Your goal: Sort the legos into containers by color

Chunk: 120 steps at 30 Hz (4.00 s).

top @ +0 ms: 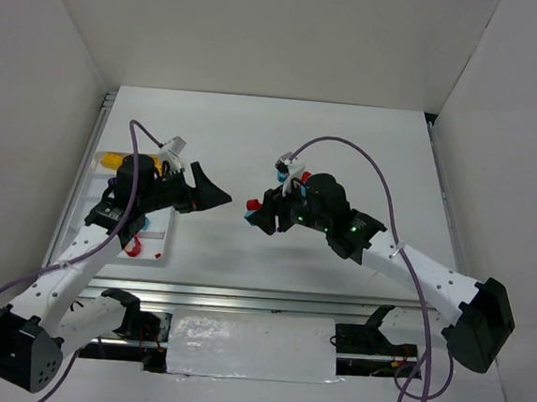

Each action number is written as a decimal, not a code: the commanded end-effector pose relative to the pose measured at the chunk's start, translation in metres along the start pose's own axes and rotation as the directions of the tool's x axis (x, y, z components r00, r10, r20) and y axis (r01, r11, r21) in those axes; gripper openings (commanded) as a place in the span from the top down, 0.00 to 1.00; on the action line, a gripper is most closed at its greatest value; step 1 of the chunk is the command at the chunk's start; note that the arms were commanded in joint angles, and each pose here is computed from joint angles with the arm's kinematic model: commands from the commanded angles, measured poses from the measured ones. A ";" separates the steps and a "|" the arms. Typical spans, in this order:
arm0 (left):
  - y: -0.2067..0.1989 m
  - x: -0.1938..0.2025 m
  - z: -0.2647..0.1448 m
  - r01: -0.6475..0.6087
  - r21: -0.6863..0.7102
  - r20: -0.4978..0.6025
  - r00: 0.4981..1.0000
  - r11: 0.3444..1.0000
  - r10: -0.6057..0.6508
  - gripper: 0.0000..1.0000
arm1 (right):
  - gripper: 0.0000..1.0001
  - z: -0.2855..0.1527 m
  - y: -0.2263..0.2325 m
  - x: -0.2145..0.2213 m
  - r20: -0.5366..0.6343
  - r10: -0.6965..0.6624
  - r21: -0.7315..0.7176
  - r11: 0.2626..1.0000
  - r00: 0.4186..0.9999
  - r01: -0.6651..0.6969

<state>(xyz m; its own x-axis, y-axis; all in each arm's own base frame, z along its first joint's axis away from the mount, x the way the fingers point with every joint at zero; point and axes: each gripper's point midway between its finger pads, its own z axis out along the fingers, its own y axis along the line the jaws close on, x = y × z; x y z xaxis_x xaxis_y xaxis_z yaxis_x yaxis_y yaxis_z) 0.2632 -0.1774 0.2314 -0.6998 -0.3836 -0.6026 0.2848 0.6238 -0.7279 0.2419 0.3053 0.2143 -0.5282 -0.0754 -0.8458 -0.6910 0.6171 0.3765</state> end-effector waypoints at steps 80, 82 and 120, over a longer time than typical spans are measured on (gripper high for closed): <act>-0.148 0.054 -0.046 -0.332 0.736 0.099 0.915 0.590 0.391 1.00 | 0.40 -0.070 0.127 -0.036 0.058 -0.026 -0.711 0.701 0.998 0.060; -0.149 0.053 -0.047 -0.339 0.732 0.106 0.913 0.591 0.393 1.00 | 0.49 -0.066 0.128 -0.034 0.046 -0.025 -0.711 0.702 0.999 0.050; -0.163 0.028 -0.060 -0.437 0.672 0.274 0.897 0.598 0.347 0.09 | 1.00 -0.087 0.118 -0.074 0.256 0.248 -0.674 0.739 0.934 -0.011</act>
<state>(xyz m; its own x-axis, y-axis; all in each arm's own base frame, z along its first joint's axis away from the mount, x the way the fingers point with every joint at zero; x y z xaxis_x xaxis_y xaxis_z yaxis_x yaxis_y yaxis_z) 0.1703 -0.2487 0.3275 -0.4293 -0.2816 -0.8581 0.8646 0.1465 -0.4807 0.1597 0.3131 0.3414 -0.5599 0.2579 -0.7874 -0.8192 -0.0302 0.5727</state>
